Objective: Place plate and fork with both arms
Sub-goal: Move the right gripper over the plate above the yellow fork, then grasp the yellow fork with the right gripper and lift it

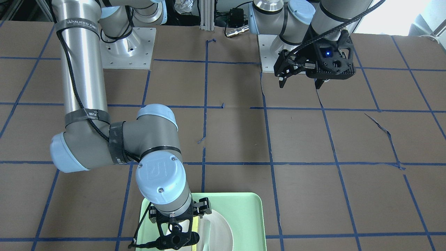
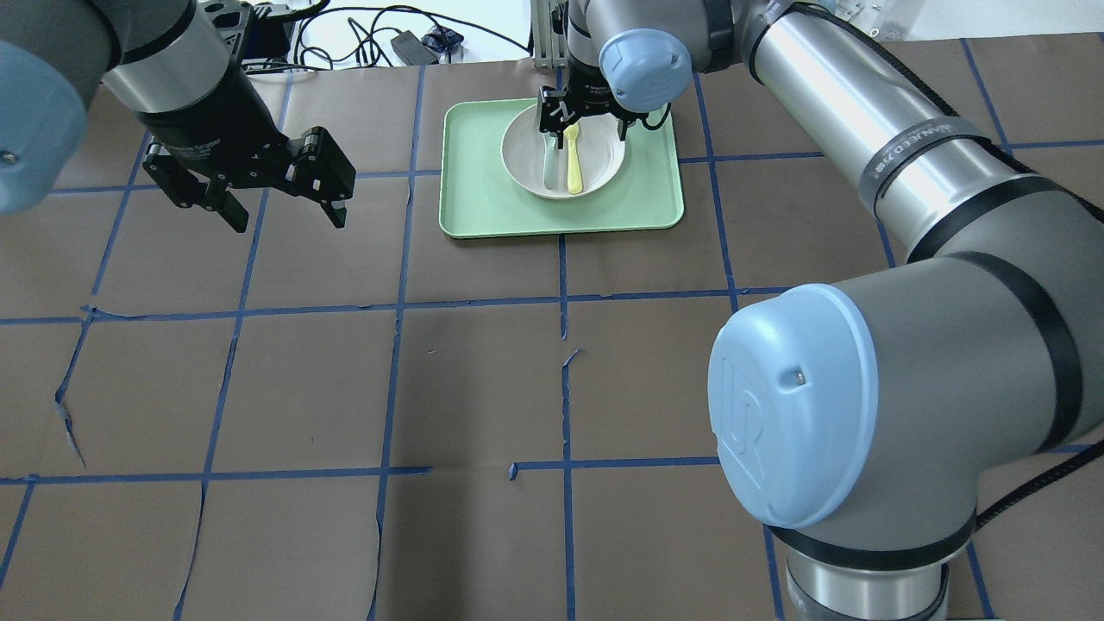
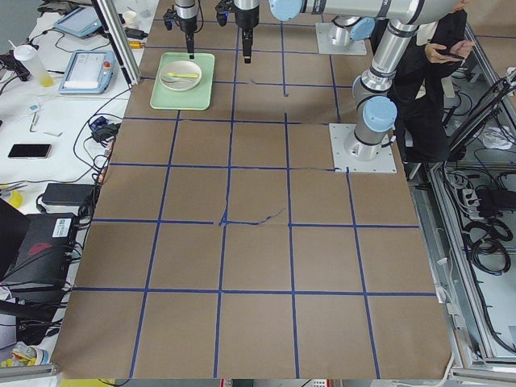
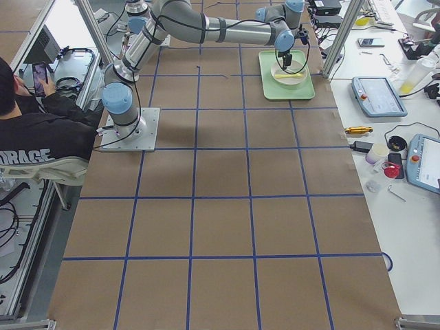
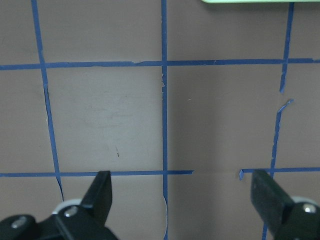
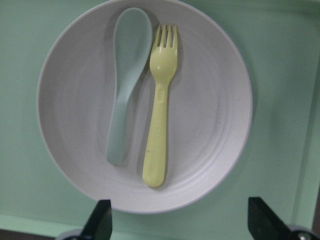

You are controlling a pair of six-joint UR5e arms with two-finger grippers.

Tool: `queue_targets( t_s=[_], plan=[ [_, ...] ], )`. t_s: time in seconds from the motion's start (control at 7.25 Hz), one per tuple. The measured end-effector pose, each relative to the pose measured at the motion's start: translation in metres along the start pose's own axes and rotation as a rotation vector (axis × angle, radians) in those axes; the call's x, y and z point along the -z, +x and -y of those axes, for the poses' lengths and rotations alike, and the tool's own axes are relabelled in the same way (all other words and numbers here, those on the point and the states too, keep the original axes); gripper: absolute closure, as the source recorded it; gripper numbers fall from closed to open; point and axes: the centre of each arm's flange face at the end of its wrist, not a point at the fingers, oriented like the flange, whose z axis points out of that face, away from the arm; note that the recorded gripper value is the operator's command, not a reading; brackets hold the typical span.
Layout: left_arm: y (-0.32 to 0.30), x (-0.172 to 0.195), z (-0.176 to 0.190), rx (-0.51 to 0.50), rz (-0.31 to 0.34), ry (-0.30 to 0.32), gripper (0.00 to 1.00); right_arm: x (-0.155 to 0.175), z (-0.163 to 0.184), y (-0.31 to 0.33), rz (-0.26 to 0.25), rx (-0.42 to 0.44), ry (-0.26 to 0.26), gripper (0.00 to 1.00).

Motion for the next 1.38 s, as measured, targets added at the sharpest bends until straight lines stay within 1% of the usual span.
queue_targets(
  t_s=[0.14,0.41,0.55,0.83,1.1,1.24,1.38],
  plan=[
    [0.0,-0.001,-0.001,0.0,0.0,-0.002,0.0,-0.018,0.008,-0.001,0.004,-0.008,0.013,0.36],
    [0.0,-0.004,-0.001,0.0,0.0,-0.009,0.0,-0.047,0.02,-0.005,0.039,-0.018,0.018,0.35],
    [0.0,-0.003,-0.002,0.0,0.001,-0.006,0.0,-0.056,0.023,-0.006,0.047,-0.019,0.016,0.35],
    [0.0,0.0,-0.005,0.0,0.003,0.002,0.0,-0.066,0.025,-0.005,0.044,-0.013,0.019,0.4],
    [0.0,0.001,-0.005,0.0,0.004,0.004,0.0,-0.07,0.026,-0.004,0.042,-0.011,0.023,0.42],
    [0.0,0.001,-0.005,0.0,0.003,0.004,0.0,-0.072,0.025,-0.004,0.042,-0.011,0.021,0.46],
    [-0.001,0.001,-0.005,0.0,0.003,0.003,0.0,-0.074,0.024,-0.003,0.042,-0.012,0.018,0.46]
  ],
)
